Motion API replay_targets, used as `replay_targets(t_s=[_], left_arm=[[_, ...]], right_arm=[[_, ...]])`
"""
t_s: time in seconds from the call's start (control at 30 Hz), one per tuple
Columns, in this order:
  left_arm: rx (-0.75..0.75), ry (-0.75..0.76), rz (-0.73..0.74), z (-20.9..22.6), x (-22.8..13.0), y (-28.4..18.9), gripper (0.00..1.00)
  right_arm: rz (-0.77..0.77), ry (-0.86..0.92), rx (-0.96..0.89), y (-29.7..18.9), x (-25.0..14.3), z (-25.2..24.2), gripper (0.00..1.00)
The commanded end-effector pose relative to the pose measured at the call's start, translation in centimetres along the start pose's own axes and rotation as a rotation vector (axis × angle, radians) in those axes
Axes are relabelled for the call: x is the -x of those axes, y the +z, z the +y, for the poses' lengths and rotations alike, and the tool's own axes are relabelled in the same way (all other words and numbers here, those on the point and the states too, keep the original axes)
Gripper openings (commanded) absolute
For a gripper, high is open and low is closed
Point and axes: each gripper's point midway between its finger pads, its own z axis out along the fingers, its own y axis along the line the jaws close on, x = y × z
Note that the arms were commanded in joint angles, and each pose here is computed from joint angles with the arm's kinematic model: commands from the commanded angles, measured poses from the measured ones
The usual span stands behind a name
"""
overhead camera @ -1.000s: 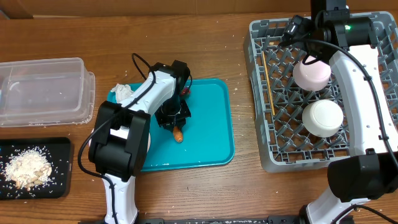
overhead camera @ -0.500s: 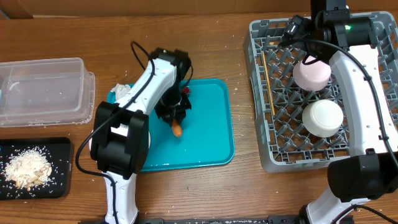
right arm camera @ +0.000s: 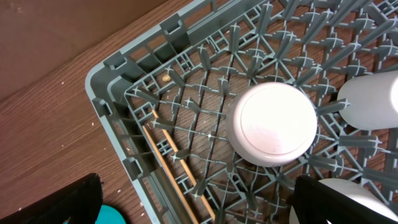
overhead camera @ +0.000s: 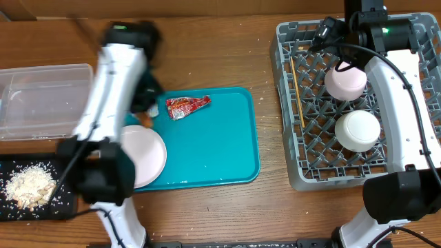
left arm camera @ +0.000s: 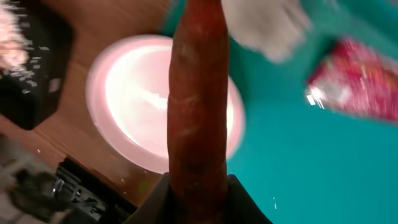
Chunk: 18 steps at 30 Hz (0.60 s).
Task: Sort waste into correct bins and load items into the dishwasher
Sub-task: 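Carry the carrot left and drop it onto the black tray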
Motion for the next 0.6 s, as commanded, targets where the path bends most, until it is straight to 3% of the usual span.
replay_targets(t_s=[0.0,0.27,0.57], left_arm=[[-0.019,-0.196,-0.079,5.8,3.2,-2.0,0.04],[-0.005,-0.549,-0.018,16.5,7.7,1.8,0.06],[0.037,-0.781,0.075,24.7,8.1,5.7,0.07]], right_arm=[[-0.019,0.002,0.004,-0.5,0.4,0.1,1.0],[-0.019,0.002,0.004,-0.5,0.4,0.1,1.0],[-0.019,0.001,0.004,-0.5,0.4,0.1,1.0]])
